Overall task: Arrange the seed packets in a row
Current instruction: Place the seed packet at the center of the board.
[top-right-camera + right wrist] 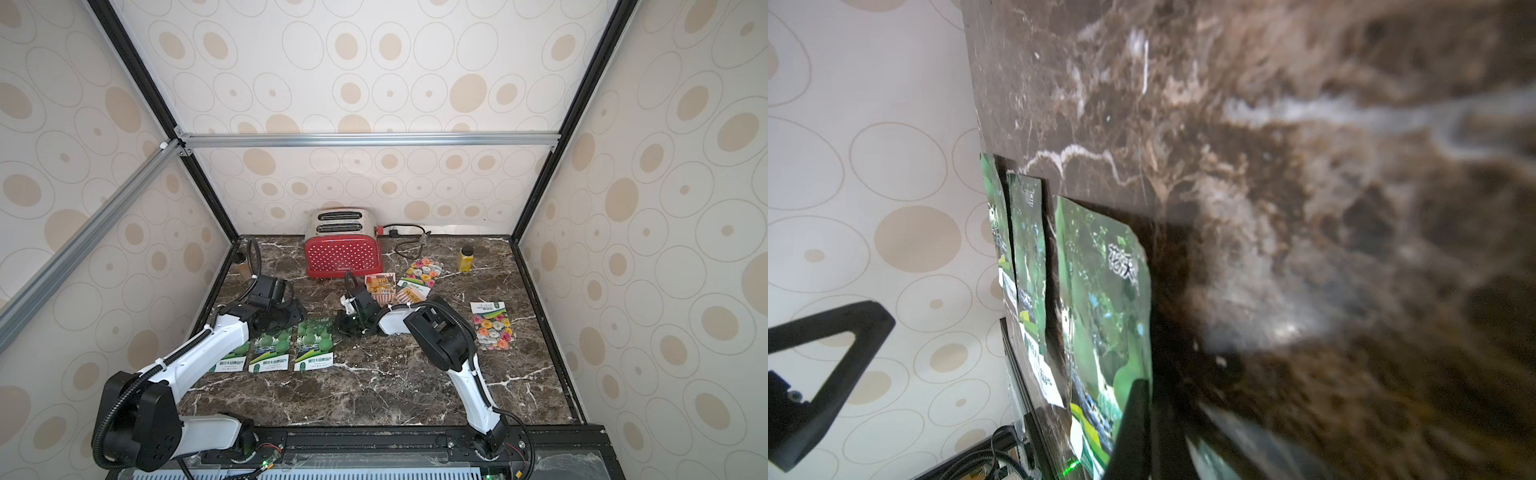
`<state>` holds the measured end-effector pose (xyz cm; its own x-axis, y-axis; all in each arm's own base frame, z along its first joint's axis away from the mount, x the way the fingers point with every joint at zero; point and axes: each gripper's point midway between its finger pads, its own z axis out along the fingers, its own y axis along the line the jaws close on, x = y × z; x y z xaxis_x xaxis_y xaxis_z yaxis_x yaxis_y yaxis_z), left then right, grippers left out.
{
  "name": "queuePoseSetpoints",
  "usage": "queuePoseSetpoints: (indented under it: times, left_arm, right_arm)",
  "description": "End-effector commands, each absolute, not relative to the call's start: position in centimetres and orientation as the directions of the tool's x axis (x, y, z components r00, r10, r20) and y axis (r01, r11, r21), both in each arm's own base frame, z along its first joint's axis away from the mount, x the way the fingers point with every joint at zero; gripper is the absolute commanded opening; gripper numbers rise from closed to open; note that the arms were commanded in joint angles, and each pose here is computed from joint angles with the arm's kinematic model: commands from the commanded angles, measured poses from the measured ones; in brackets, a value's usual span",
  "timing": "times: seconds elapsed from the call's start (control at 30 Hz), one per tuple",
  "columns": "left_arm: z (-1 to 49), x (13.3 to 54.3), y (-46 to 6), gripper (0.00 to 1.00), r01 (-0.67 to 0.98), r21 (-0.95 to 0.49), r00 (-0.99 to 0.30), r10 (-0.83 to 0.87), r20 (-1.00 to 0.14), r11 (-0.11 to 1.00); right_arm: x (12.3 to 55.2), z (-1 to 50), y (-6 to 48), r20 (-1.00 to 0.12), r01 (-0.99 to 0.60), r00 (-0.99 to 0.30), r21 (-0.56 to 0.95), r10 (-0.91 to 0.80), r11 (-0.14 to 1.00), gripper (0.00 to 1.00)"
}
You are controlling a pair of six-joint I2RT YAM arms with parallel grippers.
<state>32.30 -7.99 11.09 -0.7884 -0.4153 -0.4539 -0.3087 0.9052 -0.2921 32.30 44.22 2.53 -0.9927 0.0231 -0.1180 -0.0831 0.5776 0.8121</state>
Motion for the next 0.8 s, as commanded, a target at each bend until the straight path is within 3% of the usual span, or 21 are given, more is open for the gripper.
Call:
queuePoseSetpoints:
  times: [0.0,0.43,0.77]
  left_arm:
    - [11.9,32.2,-7.6,0.72,-0.305,-0.299,-0.775,-0.418,-0.474,0.904]
    - [11.5,32.5,-7.7,0.72,-0.303,-0.296,-0.782,-0.414,-0.467,0.906]
    - [10.7,32.7,-8.0,0.72,-0.300,-0.295,-0.792,-0.409,-0.452,0.907]
  right_arm:
    - [32.4,1.9,45.0,-0.112,-0.064,-0.993,0.813,0.047,0.579,0.00]
    - [32.3,1.3,45.3,-0.102,-0.070,-0.995,0.803,0.021,0.592,0.01]
    - [31.6,1.4,44.4,-0.109,-0.090,-0.994,0.760,-0.011,0.643,0.20]
